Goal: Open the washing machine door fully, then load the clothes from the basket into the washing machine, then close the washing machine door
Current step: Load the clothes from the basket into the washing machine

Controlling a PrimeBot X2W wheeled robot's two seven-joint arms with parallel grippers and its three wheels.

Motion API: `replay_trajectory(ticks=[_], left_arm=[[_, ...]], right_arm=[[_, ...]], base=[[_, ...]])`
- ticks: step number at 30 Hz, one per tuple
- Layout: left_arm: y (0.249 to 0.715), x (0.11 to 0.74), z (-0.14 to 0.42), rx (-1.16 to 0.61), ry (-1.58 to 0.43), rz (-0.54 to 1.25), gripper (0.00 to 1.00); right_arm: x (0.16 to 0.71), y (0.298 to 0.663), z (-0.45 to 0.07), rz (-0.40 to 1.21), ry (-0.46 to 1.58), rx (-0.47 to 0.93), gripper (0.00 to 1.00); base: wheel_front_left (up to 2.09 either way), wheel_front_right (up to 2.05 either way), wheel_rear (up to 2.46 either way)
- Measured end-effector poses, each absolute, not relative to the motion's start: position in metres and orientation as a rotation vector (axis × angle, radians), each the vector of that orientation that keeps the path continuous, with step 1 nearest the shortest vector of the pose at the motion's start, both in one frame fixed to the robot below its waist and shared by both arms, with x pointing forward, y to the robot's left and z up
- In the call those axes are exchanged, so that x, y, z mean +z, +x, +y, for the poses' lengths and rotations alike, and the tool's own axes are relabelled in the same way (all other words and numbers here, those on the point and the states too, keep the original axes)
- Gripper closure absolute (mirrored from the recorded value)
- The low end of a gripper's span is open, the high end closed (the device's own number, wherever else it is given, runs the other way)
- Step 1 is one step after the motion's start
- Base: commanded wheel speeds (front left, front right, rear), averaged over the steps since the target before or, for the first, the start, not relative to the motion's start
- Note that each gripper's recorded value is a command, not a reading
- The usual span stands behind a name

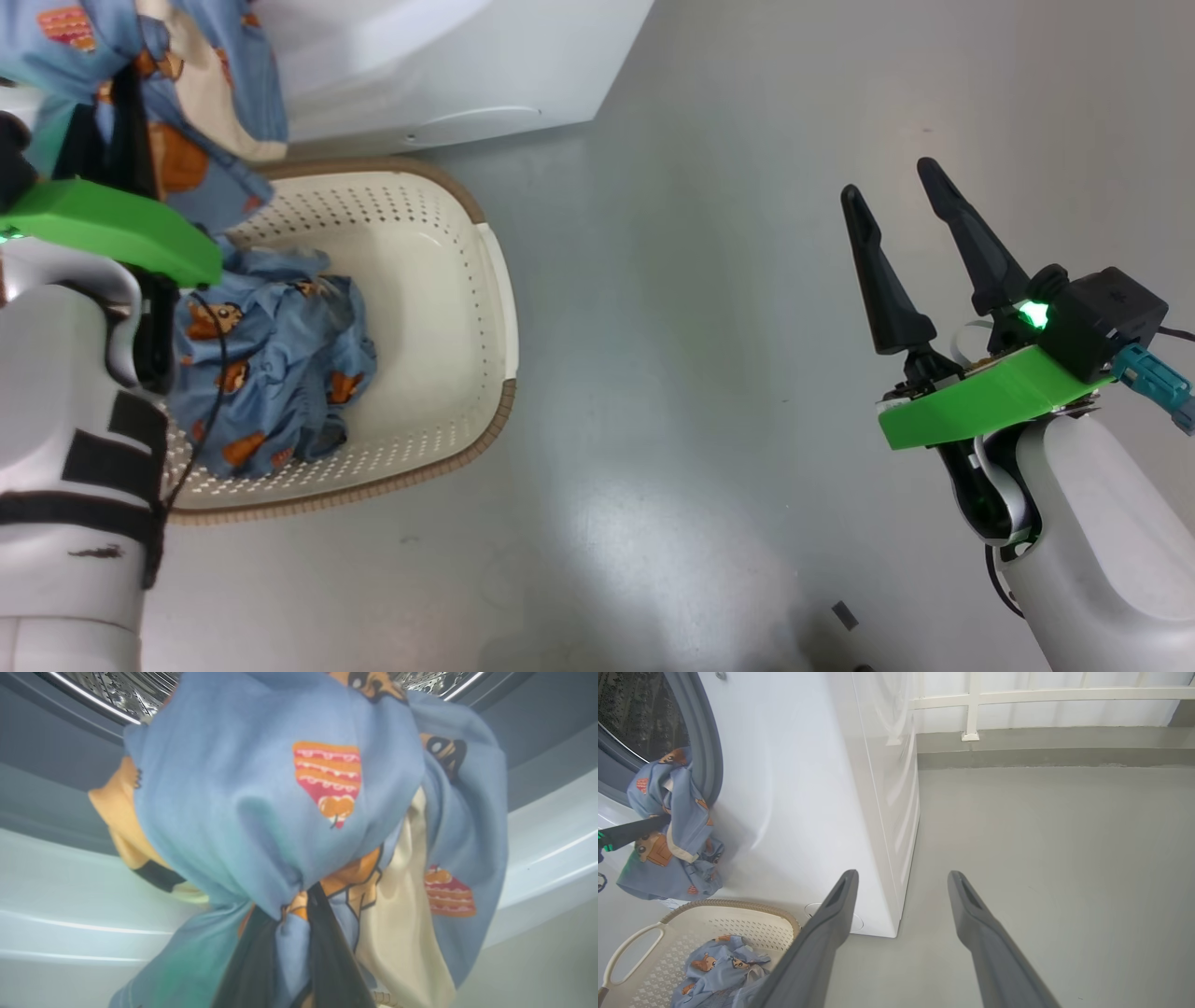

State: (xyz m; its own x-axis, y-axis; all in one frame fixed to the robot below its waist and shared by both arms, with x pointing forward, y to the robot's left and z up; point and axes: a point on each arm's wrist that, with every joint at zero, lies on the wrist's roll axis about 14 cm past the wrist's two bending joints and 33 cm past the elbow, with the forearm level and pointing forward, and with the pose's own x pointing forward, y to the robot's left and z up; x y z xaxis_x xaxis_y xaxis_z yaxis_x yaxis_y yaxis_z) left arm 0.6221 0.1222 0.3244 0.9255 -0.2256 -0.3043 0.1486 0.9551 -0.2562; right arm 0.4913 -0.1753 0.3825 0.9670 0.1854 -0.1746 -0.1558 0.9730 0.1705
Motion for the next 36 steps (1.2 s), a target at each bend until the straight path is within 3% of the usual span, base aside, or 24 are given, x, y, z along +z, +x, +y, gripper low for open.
replay_trajectory(ticks=[19,36], left_arm=[[0.639,0.402,0.117,-0.241,-0.283,0.106,1.0],[0.699,0.457,0.141,-0.202,-0.189,-0.017,1.0]], right_arm=[[0.391,0.496,-0.165,0.163,0.176,0.193,0.01],[0.384,0.494,-0.166,0.181,0.18,0.183,0.0]], base=[[0.0,0.0,0.0],[0.0,0.0,0.0]])
